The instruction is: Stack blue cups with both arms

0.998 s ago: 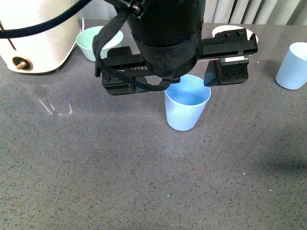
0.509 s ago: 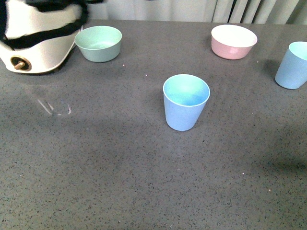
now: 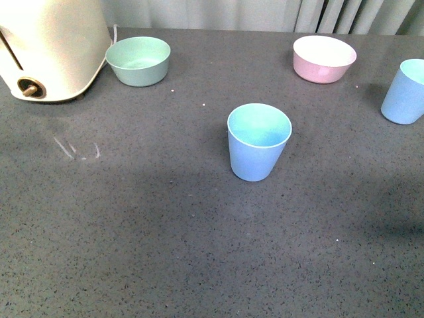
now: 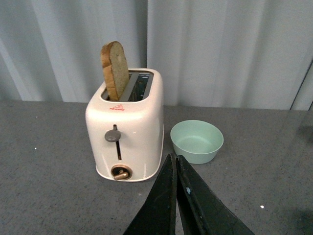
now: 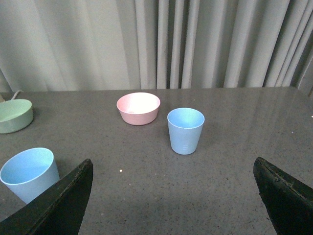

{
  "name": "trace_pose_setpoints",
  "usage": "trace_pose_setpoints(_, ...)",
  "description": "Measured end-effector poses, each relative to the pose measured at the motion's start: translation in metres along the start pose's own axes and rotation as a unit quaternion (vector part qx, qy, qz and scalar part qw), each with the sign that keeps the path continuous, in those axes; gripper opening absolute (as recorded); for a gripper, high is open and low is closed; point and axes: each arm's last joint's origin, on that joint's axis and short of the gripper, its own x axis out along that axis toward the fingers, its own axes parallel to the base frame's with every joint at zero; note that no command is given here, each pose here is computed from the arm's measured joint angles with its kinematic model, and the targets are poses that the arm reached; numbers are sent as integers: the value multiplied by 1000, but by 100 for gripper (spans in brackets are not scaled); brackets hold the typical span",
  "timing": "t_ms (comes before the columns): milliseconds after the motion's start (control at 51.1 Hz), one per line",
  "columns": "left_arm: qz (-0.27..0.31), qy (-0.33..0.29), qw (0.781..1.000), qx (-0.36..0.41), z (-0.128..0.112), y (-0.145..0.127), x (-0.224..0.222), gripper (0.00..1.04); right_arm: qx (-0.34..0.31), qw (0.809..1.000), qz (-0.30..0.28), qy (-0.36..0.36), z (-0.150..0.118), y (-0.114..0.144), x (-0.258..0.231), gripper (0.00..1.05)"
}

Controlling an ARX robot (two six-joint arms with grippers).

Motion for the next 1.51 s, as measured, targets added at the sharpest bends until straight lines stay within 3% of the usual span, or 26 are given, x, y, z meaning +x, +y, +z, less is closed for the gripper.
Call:
trace_pose_setpoints(704,8,1,1000,2,-22,51,-64,2,0,1000,0,0,0,0,0,96)
trace_pose_setpoints(1506,5,-10,1000,2,-16,50,-92,2,0,1000,0,0,0,0,0,96)
